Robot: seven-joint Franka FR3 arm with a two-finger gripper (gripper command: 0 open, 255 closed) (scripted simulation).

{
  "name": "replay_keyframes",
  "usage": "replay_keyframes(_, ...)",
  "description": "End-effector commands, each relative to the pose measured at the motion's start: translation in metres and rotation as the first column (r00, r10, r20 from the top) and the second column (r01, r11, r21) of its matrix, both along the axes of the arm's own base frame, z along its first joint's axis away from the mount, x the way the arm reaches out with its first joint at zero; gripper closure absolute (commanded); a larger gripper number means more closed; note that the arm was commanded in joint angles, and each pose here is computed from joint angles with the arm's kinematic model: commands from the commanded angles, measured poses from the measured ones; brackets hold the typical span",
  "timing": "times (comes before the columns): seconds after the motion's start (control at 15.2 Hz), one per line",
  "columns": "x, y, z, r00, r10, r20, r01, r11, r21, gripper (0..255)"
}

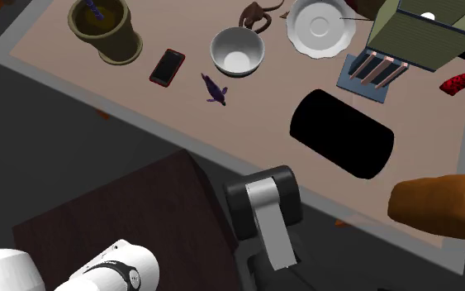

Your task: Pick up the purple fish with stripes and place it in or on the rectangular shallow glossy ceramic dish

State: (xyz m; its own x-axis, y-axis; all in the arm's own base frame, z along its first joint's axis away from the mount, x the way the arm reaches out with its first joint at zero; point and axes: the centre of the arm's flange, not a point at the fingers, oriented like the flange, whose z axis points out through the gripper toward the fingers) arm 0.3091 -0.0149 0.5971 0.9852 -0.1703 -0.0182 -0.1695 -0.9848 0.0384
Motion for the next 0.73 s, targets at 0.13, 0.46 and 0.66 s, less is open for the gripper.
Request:
replay_keyframes(0.13, 0.009, 0.018, -0.018, 1.0, 0.024, -0.002, -0.024, 1.0, -0.005, 0)
replay_keyframes(0.46, 0.029, 0.063, -0.065, 0.996, 0.085, -0.009, -0.085, 0.996, -0.016, 0)
replay_keyframes(0.66, 0.039, 0.09, -0.093, 0.993, 0.121, -0.013, -0.121, 0.992, -0.023, 0)
